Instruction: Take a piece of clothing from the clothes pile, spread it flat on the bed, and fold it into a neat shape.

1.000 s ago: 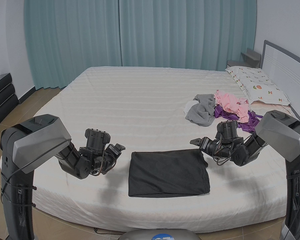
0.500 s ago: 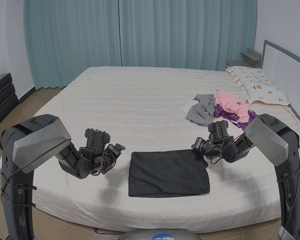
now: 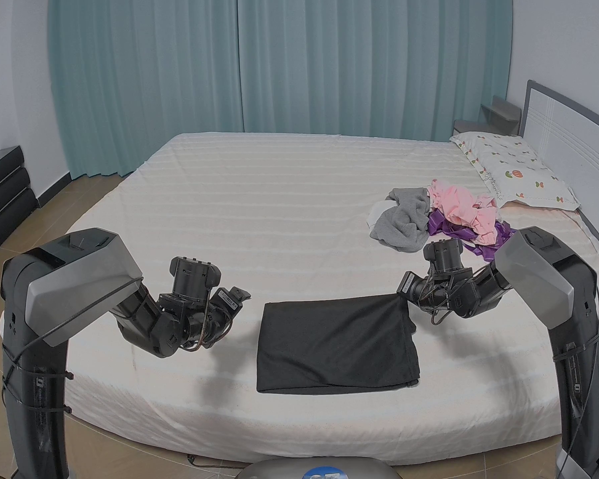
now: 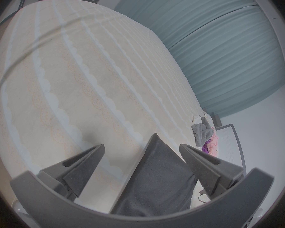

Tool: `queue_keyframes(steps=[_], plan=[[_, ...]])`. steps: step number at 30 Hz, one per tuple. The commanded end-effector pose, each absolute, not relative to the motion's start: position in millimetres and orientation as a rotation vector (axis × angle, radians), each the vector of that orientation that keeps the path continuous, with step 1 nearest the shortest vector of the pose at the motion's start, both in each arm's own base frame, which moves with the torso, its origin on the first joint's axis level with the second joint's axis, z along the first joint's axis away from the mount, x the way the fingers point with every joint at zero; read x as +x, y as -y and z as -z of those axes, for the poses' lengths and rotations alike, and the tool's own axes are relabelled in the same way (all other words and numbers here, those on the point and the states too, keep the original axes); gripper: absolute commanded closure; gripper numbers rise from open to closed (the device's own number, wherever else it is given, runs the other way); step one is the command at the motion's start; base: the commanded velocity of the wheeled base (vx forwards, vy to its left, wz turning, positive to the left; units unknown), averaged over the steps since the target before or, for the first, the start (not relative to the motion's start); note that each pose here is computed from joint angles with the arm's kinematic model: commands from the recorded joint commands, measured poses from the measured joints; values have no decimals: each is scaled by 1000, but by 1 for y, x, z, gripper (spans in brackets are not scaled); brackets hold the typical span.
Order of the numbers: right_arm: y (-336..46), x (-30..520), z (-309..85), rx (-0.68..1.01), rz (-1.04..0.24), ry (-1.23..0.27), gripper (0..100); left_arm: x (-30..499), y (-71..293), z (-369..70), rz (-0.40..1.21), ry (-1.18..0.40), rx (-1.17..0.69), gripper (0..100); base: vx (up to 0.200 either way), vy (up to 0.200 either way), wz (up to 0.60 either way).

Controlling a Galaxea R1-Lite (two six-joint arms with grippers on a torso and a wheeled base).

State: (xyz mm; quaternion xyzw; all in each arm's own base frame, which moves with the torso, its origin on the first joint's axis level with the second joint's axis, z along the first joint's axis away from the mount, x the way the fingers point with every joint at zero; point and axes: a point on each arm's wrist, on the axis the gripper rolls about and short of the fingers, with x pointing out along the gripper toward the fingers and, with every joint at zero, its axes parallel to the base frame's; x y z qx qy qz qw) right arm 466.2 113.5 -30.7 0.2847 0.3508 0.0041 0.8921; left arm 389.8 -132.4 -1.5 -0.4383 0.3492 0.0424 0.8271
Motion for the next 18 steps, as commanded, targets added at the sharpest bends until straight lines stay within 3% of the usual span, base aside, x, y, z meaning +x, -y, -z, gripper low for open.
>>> queue_keyframes(steps=[1, 4, 5, 12, 18], plan=[[-113, 467, 34, 591, -6, -732, 100, 390, 133, 3, -91, -744, -930, 0, 0, 0, 0], [-114, 466, 33, 591, -12, -731, 100, 390, 133, 3, -91, -745, -930, 0, 0, 0, 0], [-115, 465, 32, 591, -11, -731, 0, 390, 133, 3, -91, -745, -930, 0, 0, 0, 0], [-112, 461, 18, 632, -1, -719, 0, 388, 132, 3, -94, -751, -928, 0, 0, 0, 0], [-100, 413, -23, 789, -4, -691, 0, 381, 131, 6, -89, -774, -900, 0, 0, 0, 0]])
